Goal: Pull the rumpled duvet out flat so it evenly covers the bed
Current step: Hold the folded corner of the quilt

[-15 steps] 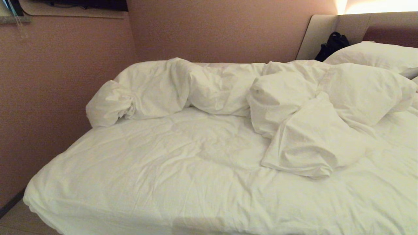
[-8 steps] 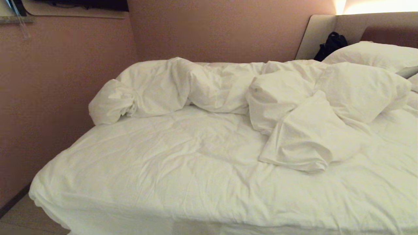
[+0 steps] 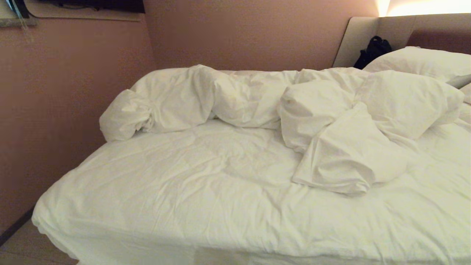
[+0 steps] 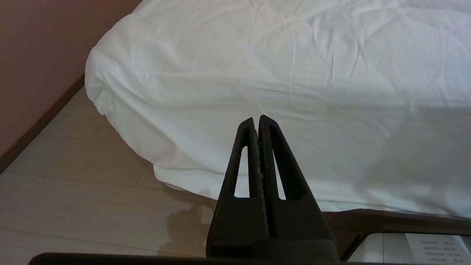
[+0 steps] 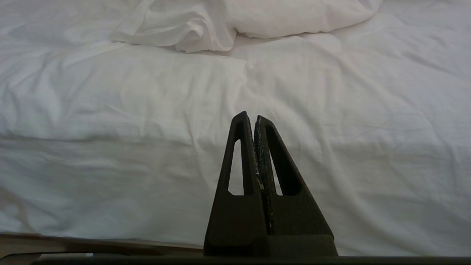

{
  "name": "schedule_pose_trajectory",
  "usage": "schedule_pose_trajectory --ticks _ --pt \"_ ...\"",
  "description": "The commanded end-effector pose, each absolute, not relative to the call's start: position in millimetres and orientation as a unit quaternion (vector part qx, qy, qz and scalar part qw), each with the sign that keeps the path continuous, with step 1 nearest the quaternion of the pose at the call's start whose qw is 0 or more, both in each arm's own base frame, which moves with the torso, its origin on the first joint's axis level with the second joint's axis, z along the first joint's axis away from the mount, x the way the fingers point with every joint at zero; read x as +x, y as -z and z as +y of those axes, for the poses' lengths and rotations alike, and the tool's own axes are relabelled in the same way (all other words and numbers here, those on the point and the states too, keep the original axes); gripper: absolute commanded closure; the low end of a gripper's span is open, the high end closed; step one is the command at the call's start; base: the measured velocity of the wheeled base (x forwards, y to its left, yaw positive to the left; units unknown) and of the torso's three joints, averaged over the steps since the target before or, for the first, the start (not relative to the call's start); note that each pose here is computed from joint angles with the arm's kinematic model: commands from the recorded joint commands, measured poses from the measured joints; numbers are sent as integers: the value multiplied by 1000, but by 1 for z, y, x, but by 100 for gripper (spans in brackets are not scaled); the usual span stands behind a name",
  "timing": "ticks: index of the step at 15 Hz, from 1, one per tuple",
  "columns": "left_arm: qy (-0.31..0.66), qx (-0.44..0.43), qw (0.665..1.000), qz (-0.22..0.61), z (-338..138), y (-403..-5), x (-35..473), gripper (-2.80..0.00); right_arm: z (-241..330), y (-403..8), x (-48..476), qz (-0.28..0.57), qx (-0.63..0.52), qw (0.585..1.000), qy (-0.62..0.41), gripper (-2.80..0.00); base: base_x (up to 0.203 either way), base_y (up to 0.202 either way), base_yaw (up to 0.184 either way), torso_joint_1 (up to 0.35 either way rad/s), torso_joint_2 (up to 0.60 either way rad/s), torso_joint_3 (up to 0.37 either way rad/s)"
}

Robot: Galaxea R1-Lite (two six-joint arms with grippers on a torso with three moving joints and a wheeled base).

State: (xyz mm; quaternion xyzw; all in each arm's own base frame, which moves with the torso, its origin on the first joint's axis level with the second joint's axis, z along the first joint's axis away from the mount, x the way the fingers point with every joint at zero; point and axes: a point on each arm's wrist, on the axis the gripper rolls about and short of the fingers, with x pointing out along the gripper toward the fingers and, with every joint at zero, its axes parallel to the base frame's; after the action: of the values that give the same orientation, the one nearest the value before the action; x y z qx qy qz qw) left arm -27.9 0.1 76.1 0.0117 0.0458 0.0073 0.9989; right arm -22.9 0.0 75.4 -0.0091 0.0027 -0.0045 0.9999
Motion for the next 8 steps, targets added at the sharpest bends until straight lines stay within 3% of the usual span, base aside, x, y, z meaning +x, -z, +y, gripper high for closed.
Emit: schedule_pose_trajectory --ticks 1,8 --pt "-8 12 999 45 0 -76 -28 0 0 -76 -23 3 -11 1000 5 0 0 0 0 0 0 0" --pt "-8 12 999 46 0 -76 -28 0 1 -99 -36 8 -9 1000 -10 0 0 0 0 0 0 0"
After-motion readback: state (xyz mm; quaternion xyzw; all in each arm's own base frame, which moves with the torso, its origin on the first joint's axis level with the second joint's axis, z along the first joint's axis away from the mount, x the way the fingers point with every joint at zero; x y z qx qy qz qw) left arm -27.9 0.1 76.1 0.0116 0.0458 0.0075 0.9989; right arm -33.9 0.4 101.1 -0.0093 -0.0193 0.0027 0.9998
